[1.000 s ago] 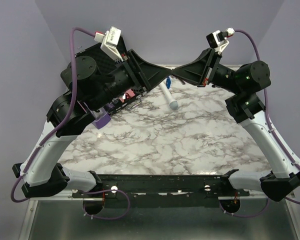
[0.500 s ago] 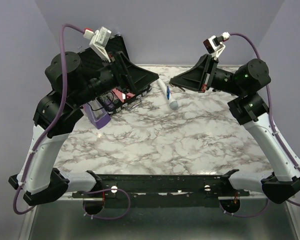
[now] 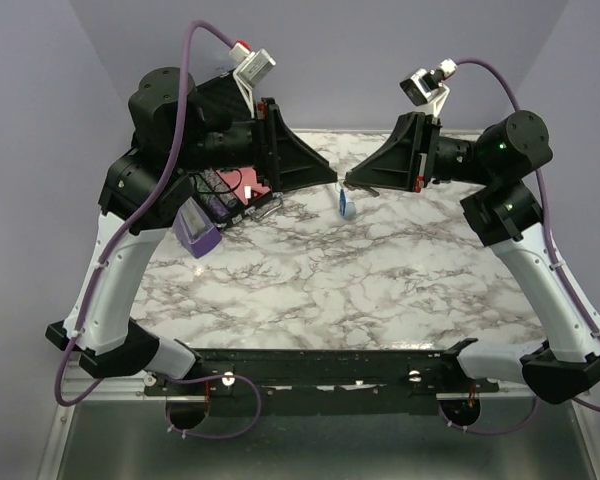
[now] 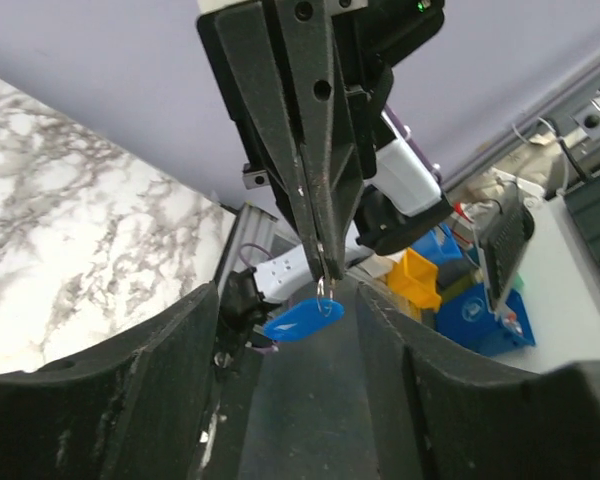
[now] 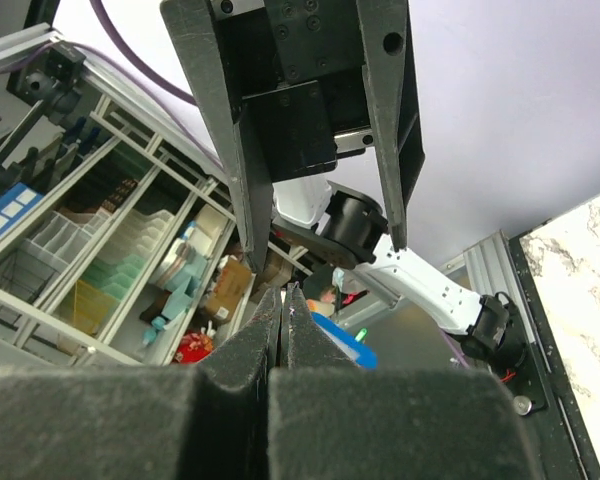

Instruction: Remove the keys from the keyring

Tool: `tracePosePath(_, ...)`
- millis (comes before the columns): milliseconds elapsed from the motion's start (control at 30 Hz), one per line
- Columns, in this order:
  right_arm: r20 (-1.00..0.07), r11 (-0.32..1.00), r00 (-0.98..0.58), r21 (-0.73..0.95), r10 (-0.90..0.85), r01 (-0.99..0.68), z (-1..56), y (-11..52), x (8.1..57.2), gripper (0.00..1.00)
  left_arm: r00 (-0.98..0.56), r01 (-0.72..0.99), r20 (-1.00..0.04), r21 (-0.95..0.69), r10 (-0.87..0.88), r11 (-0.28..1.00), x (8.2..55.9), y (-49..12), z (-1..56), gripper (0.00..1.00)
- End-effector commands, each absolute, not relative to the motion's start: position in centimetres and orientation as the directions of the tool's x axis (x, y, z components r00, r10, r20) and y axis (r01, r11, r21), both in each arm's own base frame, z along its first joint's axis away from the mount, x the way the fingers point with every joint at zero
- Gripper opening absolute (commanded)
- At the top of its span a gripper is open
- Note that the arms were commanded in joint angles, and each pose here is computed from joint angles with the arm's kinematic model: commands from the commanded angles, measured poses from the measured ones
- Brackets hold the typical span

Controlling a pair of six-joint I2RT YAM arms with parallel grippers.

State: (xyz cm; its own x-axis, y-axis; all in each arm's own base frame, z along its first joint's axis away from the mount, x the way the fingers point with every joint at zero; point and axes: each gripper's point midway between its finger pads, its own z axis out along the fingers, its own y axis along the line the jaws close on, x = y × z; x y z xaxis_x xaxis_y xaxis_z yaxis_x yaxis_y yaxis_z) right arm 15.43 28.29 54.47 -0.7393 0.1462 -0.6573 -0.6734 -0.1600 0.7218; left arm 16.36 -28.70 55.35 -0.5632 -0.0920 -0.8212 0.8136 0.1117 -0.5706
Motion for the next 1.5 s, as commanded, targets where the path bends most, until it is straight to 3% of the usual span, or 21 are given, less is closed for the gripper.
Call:
tracePosePath(0, -0.672, -0.186, -0.734, 0.712, 0.098, -0.677, 54.6, 28.1, 14.2, 0.01, -0.544, 0.839, -0.838, -0.543, -0.044, -0.021, 14.2, -28.6, 56.6, 0.63)
tracePosePath(467, -0.666, -0.186, -0.739, 0.717, 0.105, -0.672, 54.7, 28.3, 14.5, 0.01, -0.583, 0.813, -0.812, -0.582, -0.031, -0.028, 14.5, -29.3, 55.8, 0.46)
tracePosePath(667, -0.669, -0.19, -0.736, 0.713, 0.107, -0.675, 54.9, 28.3, 14.5, 0.01, -0.588, 0.809, -0.809, -0.587, -0.029, -0.028, 14.7, -29.6, 55.8, 0.3)
tracePosePath(933, -0.67, -0.192, -0.734, 0.71, 0.114, -0.678, 55.2, 28.4, 14.8, 0.01, -0.597, 0.801, -0.802, -0.596, 0.002, -0.049, 14.3, -30.1, 55.5, 0.29)
tracePosePath(1000, -0.671, -0.192, -0.732, 0.708, 0.117, -0.68, 55.3, 28.4, 14.8, 0.01, -0.596, 0.802, -0.803, -0.595, 0.004, -0.053, 14.1, -30.2, 55.5, 0.21)
tracePosePath(1100, -0.671, -0.189, -0.732, 0.708, 0.121, -0.68, 55.2, 28.5, 15.1, 0.01, -0.602, 0.798, -0.799, -0.601, 0.001, -0.046, 14.2, -30.3, 55.5, 0.0)
tracePosePath(1467, -0.659, -0.162, -0.729, 0.711, 0.187, -0.684, 55.5, 28.8, 16.4, 0.01, -0.642, 0.756, -0.757, -0.651, -0.118, 0.062, 15.6, -31.2, 56.4, 0.0)
